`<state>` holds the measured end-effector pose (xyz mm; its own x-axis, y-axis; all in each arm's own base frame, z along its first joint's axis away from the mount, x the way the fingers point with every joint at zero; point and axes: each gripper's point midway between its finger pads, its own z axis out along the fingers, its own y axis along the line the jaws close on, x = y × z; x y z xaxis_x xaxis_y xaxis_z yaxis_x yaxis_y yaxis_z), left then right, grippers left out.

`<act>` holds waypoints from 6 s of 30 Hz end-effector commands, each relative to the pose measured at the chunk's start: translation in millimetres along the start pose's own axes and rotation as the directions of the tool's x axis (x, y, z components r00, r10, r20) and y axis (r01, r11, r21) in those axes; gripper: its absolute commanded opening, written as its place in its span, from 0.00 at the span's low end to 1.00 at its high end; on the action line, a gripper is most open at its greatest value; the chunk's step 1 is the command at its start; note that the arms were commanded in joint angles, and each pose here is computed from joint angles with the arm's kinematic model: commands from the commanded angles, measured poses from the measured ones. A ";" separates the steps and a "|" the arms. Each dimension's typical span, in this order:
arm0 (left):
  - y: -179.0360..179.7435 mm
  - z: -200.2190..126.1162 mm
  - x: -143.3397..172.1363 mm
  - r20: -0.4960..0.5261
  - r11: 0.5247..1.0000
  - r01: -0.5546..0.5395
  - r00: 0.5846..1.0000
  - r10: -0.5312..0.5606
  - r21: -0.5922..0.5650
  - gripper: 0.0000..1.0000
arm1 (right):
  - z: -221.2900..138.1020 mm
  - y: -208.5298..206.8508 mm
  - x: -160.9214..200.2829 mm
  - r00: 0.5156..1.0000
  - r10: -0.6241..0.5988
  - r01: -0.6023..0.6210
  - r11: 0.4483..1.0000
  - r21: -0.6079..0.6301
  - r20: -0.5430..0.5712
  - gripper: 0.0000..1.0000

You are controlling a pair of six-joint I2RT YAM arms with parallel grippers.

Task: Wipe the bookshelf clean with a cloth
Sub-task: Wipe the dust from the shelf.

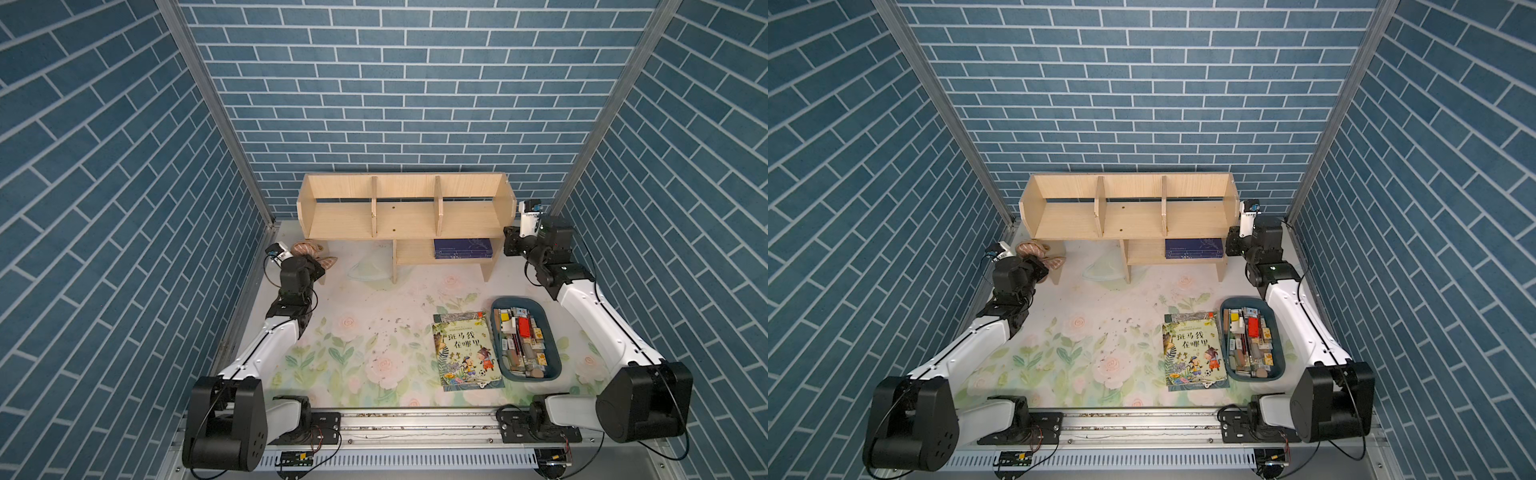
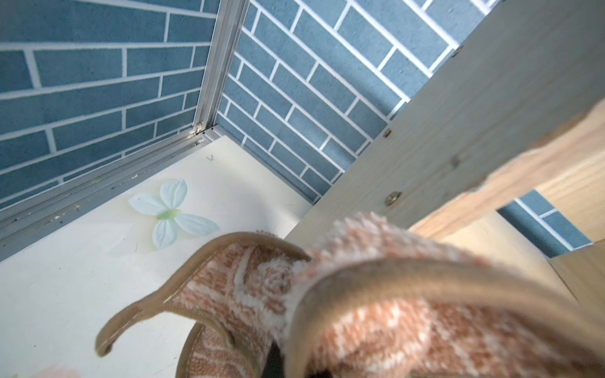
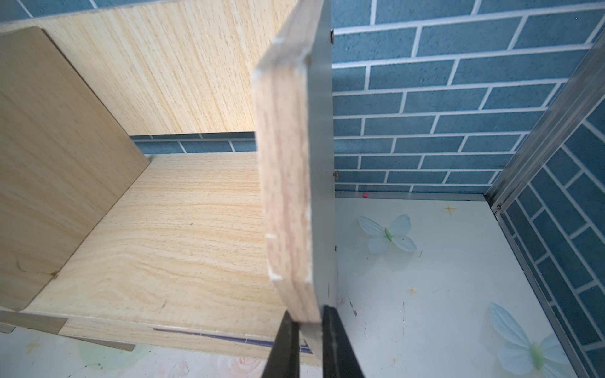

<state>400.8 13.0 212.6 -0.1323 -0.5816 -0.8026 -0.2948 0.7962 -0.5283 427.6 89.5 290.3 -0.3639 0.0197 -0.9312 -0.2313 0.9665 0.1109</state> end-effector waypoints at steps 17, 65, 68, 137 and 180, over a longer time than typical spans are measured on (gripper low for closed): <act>32.3 34.2 71.7 -0.172 0.999 -0.007 0.985 0.002 -0.031 0.00 | -9.1 15.7 -4.0 0.996 0.091 -0.088 0.992 -0.089 0.024 0.00; -164.3 63.1 -149.8 0.005 0.940 -0.282 0.958 0.286 0.190 0.01 | -23.4 7.0 -31.4 0.994 0.102 -0.100 0.992 -0.075 0.034 0.00; -151.0 70.7 -136.7 -0.034 0.943 -0.296 0.952 0.304 0.150 0.01 | -21.6 -0.7 -35.2 0.993 0.112 -0.110 0.992 -0.056 0.036 0.00; -143.5 45.6 -49.4 -0.108 0.945 -0.320 0.939 0.326 0.072 0.02 | -22.8 -3.6 -25.8 0.986 0.165 -0.164 0.986 -0.041 0.017 0.00; -306.9 68.2 -85.8 -0.015 0.848 -0.336 0.927 0.375 0.409 0.00 | -25.2 -1.7 -22.5 0.992 0.128 -0.128 0.991 -0.047 -0.009 0.00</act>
<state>584.7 -137.7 403.7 -0.2618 -0.2892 -0.9208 0.0589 0.9475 -0.3143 411.5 84.6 291.3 -0.4452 0.0489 -0.8941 -0.2461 0.9534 0.1747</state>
